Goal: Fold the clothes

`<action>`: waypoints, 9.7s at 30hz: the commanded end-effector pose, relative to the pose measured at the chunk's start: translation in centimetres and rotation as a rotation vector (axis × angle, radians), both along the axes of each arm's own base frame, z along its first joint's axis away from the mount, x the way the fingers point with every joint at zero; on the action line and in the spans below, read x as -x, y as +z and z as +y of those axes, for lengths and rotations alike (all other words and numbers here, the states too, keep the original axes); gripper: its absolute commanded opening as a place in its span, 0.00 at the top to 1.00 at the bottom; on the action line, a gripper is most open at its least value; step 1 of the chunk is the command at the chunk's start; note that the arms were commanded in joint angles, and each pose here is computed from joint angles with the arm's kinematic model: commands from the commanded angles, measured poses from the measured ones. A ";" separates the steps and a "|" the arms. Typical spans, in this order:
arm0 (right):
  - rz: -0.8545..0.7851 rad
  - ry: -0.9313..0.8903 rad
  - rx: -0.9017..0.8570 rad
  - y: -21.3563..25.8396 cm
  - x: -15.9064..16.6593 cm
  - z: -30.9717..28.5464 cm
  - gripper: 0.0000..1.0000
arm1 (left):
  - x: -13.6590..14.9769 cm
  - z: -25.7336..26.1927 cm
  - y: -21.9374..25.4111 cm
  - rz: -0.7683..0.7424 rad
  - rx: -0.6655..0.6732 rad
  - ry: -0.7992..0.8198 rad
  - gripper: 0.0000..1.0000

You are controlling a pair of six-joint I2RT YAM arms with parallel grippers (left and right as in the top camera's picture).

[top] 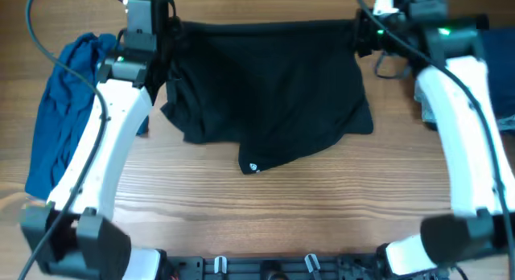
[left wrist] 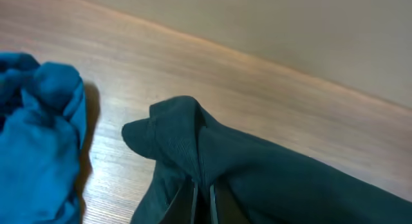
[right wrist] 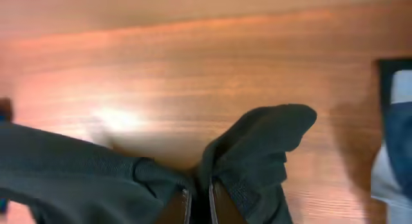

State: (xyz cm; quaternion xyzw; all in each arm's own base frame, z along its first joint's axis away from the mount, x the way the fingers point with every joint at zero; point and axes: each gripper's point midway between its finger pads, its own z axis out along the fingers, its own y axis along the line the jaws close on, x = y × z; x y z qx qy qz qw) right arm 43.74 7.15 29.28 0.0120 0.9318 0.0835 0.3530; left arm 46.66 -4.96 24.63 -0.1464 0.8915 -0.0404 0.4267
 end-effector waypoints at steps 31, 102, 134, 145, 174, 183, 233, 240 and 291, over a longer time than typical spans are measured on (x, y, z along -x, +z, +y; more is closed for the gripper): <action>0.010 0.029 -0.024 1.3 1.7 -0.7 0.96 | 6.1 -1.2 -2.7 0.253 -0.050 -0.087 0.96; 0.073 0.020 -0.010 -1.8 -0.1 -0.6 0.96 | 3.1 -9.0 -21.2 0.564 -0.025 -0.279 0.57; 0.068 0.022 -0.008 -1.7 -0.2 -0.6 0.96 | 4.4 -11.5 -21.7 0.598 0.043 -0.356 0.68; 0.068 0.022 -0.008 -1.7 -0.2 -0.6 0.96 | 4.8 -11.3 -23.9 0.649 0.035 -0.350 0.89; 0.071 0.014 0.000 -1.8 -0.2 -0.8 0.96 | 1.3 -9.5 -14.2 0.416 -0.007 -0.284 0.96; 0.074 0.014 0.000 -1.9 -0.1 -0.8 0.96 | 0.7 -7.1 -6.8 0.252 0.019 -0.238 0.96; 0.081 0.005 0.013 -2.0 0.0 -1.1 0.96 | 4.9 -11.7 -23.4 0.727 0.132 -0.372 0.48; 0.080 0.005 0.013 -2.0 0.0 -1.1 0.96 | 5.8 -13.6 -23.3 0.740 0.154 -0.421 0.49; -0.091 -0.006 0.028 4.6 2.0 -2.3 0.96 | 2.7 -2.0 4.2 0.006 -0.015 -0.130 0.96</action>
